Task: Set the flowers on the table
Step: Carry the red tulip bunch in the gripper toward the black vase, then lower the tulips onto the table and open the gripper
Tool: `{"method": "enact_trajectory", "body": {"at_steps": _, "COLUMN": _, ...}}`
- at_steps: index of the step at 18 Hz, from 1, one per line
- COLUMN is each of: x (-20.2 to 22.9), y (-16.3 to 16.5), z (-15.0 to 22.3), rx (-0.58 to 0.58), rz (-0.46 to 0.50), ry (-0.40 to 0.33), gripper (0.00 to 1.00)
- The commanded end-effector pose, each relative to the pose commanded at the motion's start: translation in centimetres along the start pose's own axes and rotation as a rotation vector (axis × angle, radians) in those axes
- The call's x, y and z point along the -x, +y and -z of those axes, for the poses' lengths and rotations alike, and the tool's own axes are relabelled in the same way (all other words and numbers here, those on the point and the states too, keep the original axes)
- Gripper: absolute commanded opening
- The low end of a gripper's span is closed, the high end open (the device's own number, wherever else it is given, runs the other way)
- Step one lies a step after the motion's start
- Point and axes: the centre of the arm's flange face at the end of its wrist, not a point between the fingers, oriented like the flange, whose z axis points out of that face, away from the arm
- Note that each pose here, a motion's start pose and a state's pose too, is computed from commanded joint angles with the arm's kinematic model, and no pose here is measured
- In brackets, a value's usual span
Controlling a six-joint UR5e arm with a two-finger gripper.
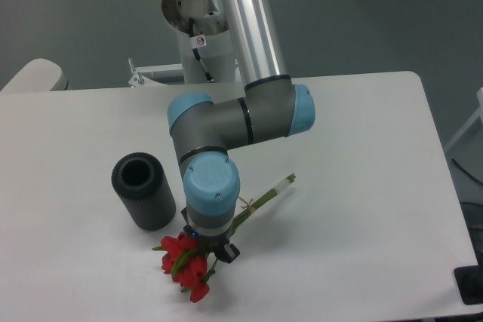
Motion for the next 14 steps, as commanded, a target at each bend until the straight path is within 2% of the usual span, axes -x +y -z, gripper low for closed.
{"method": "enact_trajectory", "body": {"at_steps": 2, "x": 0.1, "y": -0.1, "z": 0.1, "rx": -0.004, "rz": -0.004, "ry": -0.010, "gripper": 0.97}}
{"method": "enact_trajectory", "body": {"at_steps": 3, "x": 0.3, "y": 0.0, "z": 0.0, "rx": -0.001, "rz": -0.001, "ry": -0.015, "gripper": 1.00}}
{"method": "enact_trajectory", "body": {"at_steps": 8, "x": 1.0, "y": 1.3, "z": 1.2, "rx": -0.004, "rz": 0.000, "ry": -0.025, "gripper": 1.00}}
{"method": "enact_trajectory", "body": {"at_steps": 14, "x": 3.8, "y": 5.5, "z": 3.7, "rx": -0.018, "rz": -0.036, "ry": -0.054, "gripper": 1.00}}
